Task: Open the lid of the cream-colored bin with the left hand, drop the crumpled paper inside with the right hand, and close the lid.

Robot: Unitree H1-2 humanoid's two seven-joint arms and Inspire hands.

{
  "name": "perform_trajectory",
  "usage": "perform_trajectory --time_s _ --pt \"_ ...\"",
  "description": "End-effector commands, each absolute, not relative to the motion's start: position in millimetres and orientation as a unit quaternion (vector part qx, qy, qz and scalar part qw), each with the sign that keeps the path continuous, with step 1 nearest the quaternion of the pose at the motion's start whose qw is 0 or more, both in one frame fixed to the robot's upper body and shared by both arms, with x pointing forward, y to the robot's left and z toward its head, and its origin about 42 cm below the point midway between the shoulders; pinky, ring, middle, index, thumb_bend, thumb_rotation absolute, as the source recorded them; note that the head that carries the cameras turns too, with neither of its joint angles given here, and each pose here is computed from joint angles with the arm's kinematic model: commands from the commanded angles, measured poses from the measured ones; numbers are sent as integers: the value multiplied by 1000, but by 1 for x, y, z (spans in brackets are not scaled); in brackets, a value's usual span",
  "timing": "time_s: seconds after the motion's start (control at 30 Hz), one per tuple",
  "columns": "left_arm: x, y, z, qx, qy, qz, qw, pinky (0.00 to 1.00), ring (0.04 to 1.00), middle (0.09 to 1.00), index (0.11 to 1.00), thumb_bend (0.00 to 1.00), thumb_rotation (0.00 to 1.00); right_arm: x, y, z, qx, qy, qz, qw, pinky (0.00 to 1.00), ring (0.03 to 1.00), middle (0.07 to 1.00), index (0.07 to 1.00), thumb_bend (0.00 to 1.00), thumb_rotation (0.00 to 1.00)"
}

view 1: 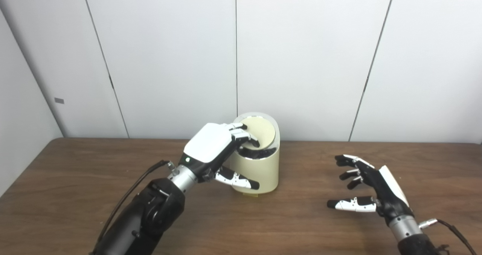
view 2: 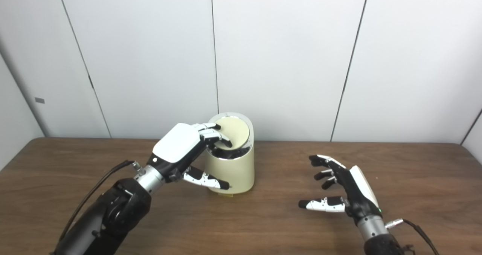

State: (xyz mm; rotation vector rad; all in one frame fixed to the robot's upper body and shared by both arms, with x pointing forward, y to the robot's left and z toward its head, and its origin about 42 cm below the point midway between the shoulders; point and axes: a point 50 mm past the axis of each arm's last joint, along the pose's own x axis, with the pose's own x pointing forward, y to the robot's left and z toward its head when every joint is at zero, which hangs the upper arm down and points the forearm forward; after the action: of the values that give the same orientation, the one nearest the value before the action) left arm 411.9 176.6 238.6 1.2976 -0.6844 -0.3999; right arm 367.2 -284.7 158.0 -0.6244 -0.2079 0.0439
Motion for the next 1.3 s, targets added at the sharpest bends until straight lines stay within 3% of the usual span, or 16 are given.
perform_trajectory --time_s 0.0,0.5,0.7,0.9,1.13,1.27 --pt "416 174 254 607 -326 -177 703 869 885 746 729 903 490 373 -283 183 -306 -150 14 940 489 640 770 772 802 155" --pt "417 171 251 700 -245 -182 646 953 926 796 770 932 519 370 -281 186 -308 -151 10 939 487 633 763 766 803 145" --pt "417 170 252 703 -235 -189 645 956 921 780 755 938 532 369 -281 187 -310 -150 9 939 491 636 768 770 800 160" --pt "416 173 255 674 -255 -186 668 952 902 762 742 929 524 369 -280 187 -309 -145 7 940 494 638 770 770 799 149" --pt "414 184 261 581 -329 -165 726 852 851 724 709 877 502 370 -280 185 -309 -149 7 939 487 633 765 766 800 156" --pt "411 193 263 526 -362 -139 757 820 845 732 735 815 482 370 -280 185 -305 -150 5 941 483 628 760 762 803 139"
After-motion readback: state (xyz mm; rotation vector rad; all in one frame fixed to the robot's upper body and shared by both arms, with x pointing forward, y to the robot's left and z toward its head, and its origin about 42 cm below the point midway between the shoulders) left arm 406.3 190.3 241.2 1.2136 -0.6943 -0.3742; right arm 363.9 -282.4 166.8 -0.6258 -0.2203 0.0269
